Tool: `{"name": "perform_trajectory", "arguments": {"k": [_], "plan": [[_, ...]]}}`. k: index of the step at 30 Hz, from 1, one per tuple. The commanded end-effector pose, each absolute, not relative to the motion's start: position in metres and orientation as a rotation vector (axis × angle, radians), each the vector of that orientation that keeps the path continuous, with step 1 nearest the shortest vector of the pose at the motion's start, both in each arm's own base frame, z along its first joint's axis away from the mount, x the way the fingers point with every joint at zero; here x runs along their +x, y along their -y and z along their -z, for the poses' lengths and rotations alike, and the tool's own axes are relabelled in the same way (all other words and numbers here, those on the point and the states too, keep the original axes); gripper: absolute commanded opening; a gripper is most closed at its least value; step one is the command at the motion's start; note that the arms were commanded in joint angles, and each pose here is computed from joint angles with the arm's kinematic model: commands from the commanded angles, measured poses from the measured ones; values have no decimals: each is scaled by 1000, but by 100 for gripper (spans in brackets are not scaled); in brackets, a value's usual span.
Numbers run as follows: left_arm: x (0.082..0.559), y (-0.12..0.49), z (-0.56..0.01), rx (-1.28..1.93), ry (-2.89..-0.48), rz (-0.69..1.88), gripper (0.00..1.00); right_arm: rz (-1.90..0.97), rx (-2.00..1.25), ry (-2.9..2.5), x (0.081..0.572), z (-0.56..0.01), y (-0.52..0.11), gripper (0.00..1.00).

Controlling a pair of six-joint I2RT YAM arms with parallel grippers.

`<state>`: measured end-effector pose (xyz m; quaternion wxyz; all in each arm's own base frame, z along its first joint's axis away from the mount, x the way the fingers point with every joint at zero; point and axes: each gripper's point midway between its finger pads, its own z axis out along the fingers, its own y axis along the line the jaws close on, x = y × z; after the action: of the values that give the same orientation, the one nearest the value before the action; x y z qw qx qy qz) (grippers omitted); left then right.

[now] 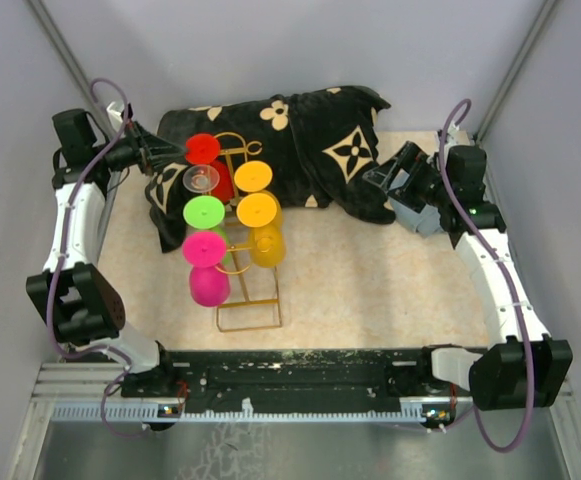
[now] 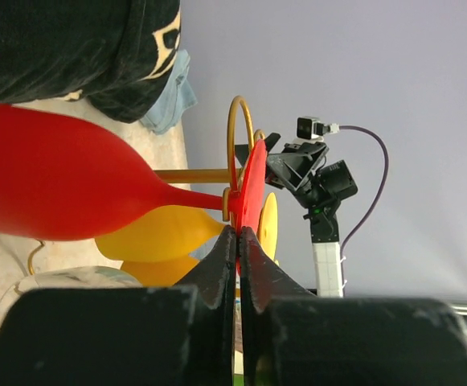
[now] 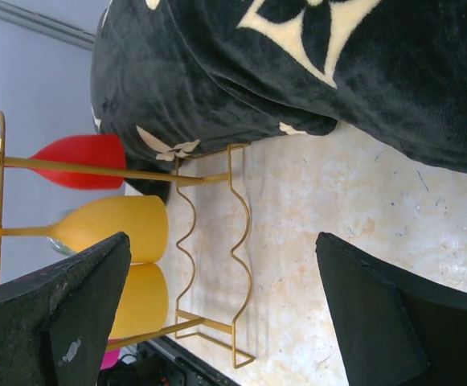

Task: Take the wine glass off the wine glass rack

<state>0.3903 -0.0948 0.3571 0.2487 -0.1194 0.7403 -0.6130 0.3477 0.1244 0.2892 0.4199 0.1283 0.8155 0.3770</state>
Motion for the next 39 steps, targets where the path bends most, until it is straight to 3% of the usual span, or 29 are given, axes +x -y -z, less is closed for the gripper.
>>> {"name": "perform_trajectory", "arguments": {"k": [1, 39], "plan": [[392, 96, -366, -274, -2003, 1658, 0, -963, 285, -1992, 353, -301, -128, 98], [381, 72, -377, -376, -1969, 1686, 0, -961, 292, -2003, 346, -296, -128, 98]]}}
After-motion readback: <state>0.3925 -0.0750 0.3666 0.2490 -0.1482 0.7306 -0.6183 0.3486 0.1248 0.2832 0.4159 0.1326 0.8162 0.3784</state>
